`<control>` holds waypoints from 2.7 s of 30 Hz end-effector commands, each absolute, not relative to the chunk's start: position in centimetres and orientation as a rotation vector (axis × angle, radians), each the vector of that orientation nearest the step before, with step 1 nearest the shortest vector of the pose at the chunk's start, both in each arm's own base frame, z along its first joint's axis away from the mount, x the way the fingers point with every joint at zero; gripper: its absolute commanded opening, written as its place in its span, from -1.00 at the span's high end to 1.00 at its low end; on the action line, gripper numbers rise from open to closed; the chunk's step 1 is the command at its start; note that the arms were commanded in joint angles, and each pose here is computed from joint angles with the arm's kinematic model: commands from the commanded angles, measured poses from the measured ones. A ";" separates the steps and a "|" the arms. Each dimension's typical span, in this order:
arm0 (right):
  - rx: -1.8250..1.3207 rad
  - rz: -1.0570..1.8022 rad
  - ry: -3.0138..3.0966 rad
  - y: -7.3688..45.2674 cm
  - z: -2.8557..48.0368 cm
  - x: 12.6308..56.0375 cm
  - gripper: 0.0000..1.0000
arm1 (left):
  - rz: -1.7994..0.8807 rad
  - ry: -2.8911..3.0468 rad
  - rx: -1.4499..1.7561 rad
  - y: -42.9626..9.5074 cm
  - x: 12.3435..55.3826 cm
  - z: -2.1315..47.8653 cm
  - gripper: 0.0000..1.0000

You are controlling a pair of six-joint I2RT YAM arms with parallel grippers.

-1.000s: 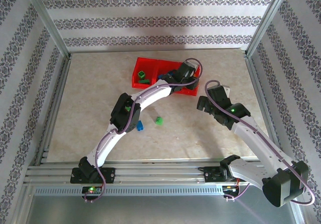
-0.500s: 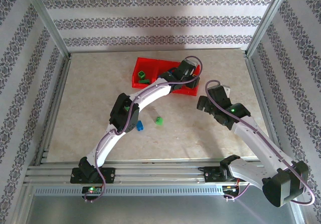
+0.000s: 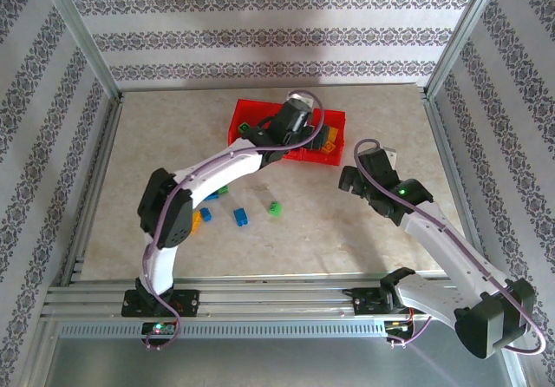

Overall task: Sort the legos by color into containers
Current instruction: Place the lego in the container, then pick up the lego from the center of the table.

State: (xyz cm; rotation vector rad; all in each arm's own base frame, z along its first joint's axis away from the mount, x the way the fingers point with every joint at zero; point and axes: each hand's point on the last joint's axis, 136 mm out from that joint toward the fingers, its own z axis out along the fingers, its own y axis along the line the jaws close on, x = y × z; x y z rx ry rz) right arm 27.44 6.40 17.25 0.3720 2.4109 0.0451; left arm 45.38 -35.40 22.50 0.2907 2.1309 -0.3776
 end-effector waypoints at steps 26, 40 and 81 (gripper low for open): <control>-0.084 0.291 2.540 24.0 16.6 26.7 -0.88 | -0.173 2.108 -0.537 -5.9 34.6 17.8 -0.99; -0.417 0.338 2.713 35.1 11.3 24.1 -0.85 | -0.037 2.086 -0.667 0.0 29.8 15.8 -0.99; -0.694 0.188 2.882 40.7 1.6 24.2 0.38 | -0.031 2.088 -0.719 0.9 29.0 13.6 -0.99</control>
